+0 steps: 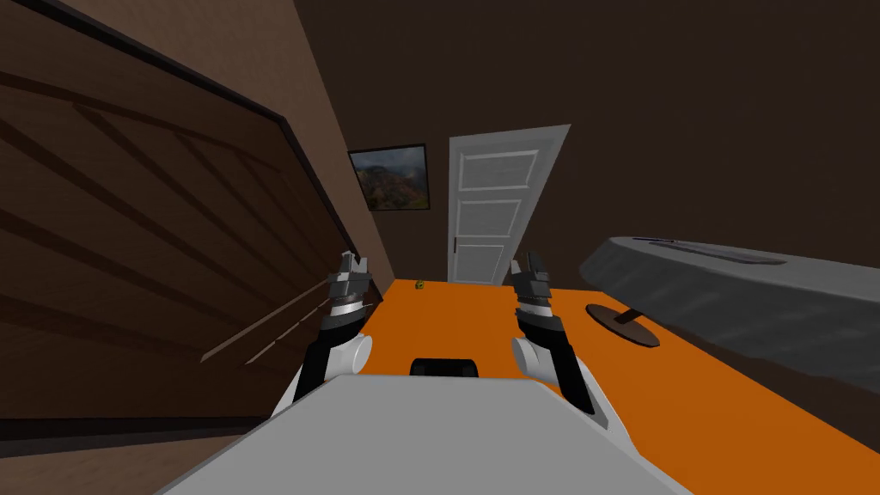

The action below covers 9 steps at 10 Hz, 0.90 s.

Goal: Pull the door open

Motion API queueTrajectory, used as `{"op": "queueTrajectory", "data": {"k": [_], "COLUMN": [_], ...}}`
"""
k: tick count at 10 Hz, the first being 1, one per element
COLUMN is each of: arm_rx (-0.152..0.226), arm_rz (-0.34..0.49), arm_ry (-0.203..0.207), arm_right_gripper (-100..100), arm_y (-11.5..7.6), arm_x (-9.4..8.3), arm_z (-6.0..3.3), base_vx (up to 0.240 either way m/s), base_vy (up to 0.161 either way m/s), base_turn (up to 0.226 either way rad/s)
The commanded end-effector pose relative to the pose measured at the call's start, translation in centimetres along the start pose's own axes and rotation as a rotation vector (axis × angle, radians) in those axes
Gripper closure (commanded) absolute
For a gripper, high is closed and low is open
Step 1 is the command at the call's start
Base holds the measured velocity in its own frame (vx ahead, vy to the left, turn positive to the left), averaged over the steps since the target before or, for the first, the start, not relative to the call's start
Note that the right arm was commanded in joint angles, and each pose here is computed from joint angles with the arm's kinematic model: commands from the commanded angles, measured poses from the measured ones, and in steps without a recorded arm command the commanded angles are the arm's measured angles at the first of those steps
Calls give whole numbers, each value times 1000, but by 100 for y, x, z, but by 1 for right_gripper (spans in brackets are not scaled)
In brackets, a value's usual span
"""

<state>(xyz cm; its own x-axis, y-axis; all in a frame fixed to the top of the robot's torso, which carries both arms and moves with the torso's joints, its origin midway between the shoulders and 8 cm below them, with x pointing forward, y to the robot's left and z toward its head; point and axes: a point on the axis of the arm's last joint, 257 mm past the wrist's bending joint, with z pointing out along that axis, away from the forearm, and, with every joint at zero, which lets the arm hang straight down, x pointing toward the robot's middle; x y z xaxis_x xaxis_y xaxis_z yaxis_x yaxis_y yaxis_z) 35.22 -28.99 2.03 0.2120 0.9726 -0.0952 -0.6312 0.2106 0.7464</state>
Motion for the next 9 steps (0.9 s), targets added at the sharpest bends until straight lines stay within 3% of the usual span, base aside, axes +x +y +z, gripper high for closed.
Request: {"op": "queueTrajectory", "data": {"k": [1, 9], "arm_rx": [14, 83], "arm_rz": [54, 279], "arm_ry": [2, -10], "arm_right_gripper": [-100, -100], "arm_y": [-118, -624], "arm_x": [-5, 21], "arm_z": [-29, -156], "base_vx": [110, 101], "base_vy": [12, -5], "base_turn": [77, 70]}}
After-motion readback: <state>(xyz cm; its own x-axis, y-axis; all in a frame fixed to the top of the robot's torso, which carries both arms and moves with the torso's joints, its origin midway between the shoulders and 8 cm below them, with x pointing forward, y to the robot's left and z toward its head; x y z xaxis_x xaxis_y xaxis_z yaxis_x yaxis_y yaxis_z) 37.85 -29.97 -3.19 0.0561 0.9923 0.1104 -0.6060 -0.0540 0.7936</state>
